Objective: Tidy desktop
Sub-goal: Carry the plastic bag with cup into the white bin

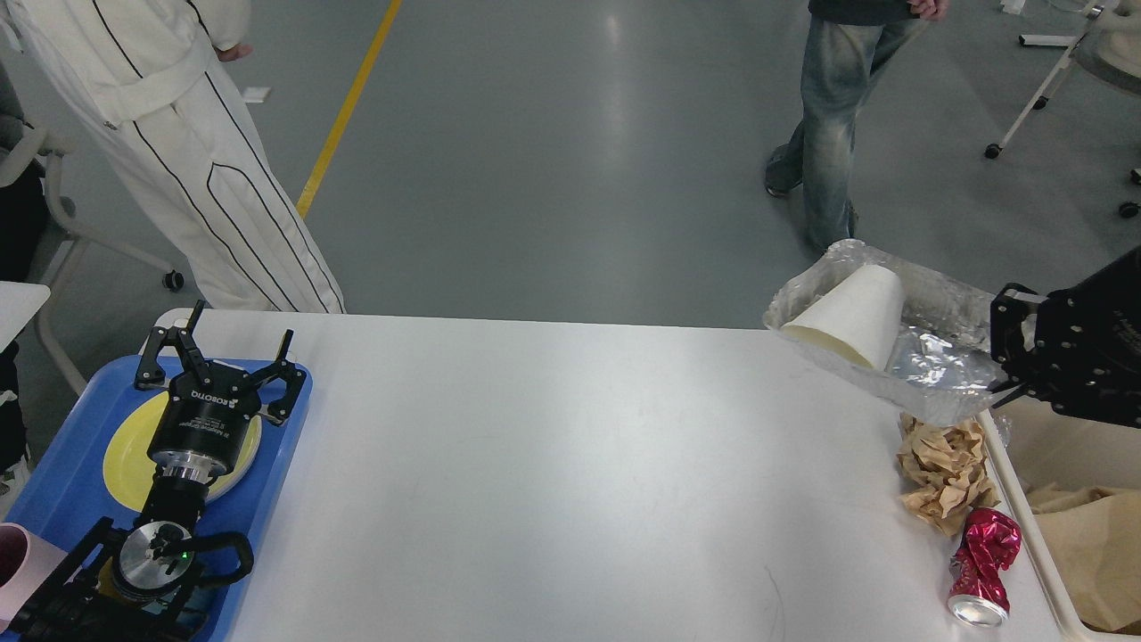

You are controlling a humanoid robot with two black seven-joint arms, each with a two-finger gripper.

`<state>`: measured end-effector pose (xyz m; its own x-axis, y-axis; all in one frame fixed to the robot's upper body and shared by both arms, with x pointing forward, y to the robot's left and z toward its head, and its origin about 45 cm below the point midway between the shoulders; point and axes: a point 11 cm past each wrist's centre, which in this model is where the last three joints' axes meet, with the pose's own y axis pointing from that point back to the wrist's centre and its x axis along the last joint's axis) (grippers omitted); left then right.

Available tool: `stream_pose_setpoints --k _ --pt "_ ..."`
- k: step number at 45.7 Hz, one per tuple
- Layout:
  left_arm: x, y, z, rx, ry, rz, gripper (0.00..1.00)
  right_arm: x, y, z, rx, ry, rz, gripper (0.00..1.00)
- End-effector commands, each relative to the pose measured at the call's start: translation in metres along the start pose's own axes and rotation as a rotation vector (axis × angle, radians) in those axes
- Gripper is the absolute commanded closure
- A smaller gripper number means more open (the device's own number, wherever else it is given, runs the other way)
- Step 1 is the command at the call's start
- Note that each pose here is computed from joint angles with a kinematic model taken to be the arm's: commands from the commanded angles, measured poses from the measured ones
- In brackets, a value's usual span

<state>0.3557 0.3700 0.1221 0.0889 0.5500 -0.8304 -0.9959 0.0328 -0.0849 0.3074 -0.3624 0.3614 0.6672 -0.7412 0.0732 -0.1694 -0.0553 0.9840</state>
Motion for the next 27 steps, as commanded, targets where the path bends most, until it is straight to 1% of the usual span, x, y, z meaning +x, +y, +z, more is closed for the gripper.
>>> stream_pose_setpoints --k 1,6,13,18,20,24,27 --pt "0.0 0.0 0.0 0.0 0.0 -0.001 0.04 0.031 0.003 0.032 -0.069 -0.109 0.154 1.0" --pt "0.0 0.0 0.0 0.0 0.0 0.001 0.04 0.066 0.002 0.074 -0.108 -0.244 0.284 1.0" --pt "0.0 0.0 0.0 0.0 0.0 0.001 0.04 0.111 -0.01 0.139 -0.146 -0.402 0.381 1.0" --pt "0.0 0.0 0.0 0.0 0.0 -0.001 0.04 0.134 -0.023 0.179 -0.198 -0.472 0.445 1.0" --pt "0.0 0.0 0.0 0.0 0.0 0.001 0.04 0.142 -0.035 0.196 -0.234 -0.491 0.475 1.0" --pt "0.0 0.0 0.0 0.0 0.0 0.001 0.04 0.143 -0.07 0.212 -0.279 -0.499 0.481 1.0" --pt "0.0 0.0 0.0 0.0 0.0 0.001 0.04 0.144 -0.092 0.221 -0.284 -0.51 0.477 1.0"
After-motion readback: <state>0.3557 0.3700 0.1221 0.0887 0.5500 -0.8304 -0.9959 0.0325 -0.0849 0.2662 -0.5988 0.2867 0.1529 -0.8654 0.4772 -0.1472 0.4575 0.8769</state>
